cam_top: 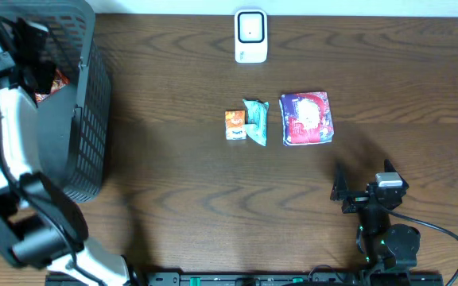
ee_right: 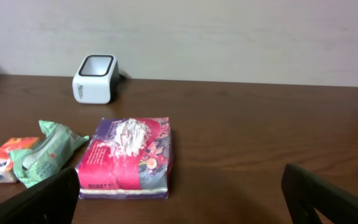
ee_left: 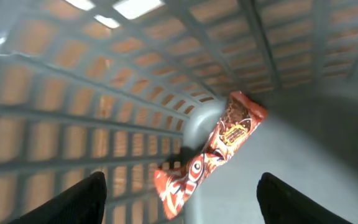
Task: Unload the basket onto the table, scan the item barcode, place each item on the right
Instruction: 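Reach the left gripper into the basket and grasp the brown-red wrapper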
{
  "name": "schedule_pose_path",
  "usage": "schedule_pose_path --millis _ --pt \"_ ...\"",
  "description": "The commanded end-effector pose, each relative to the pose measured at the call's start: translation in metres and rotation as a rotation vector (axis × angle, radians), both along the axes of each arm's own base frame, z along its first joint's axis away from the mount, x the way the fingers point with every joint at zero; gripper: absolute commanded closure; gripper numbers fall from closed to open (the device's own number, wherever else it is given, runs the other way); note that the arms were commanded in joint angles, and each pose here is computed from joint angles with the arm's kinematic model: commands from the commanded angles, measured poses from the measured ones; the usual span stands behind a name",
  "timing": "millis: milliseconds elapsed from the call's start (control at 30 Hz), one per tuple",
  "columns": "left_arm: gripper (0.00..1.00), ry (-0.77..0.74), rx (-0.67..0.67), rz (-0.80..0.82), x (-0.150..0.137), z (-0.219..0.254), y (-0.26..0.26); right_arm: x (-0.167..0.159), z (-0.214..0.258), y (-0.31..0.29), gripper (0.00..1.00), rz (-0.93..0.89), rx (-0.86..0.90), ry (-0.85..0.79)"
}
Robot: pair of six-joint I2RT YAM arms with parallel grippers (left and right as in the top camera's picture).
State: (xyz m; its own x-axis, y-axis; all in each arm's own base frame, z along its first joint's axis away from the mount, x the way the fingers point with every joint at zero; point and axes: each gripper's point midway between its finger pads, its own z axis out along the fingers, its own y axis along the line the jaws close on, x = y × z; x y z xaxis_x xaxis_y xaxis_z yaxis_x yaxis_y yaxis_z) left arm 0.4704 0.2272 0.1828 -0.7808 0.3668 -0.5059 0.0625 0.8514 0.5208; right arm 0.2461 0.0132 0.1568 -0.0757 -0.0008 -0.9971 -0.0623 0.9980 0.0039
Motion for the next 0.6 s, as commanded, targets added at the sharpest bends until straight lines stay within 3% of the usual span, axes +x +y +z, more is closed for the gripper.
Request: schedule_pose_path --millis 0,267,567 --pt "0.23 0.067 0.033 -0.036 0.011 -0.038 0.01 0.0 0.0 0.0 0.01 -0.001 -0.014 -0.001" --pt "0.23 0.067 0.033 0.002 0.025 -0.089 0.04 0.0 0.0 0.0 0.01 -0.001 -0.014 -0.001" --pt "0.28 0.045 0.044 0.022 0.017 -0.098 0.074 0.0 0.0 0.0 0.01 -0.001 -0.014 -0.001"
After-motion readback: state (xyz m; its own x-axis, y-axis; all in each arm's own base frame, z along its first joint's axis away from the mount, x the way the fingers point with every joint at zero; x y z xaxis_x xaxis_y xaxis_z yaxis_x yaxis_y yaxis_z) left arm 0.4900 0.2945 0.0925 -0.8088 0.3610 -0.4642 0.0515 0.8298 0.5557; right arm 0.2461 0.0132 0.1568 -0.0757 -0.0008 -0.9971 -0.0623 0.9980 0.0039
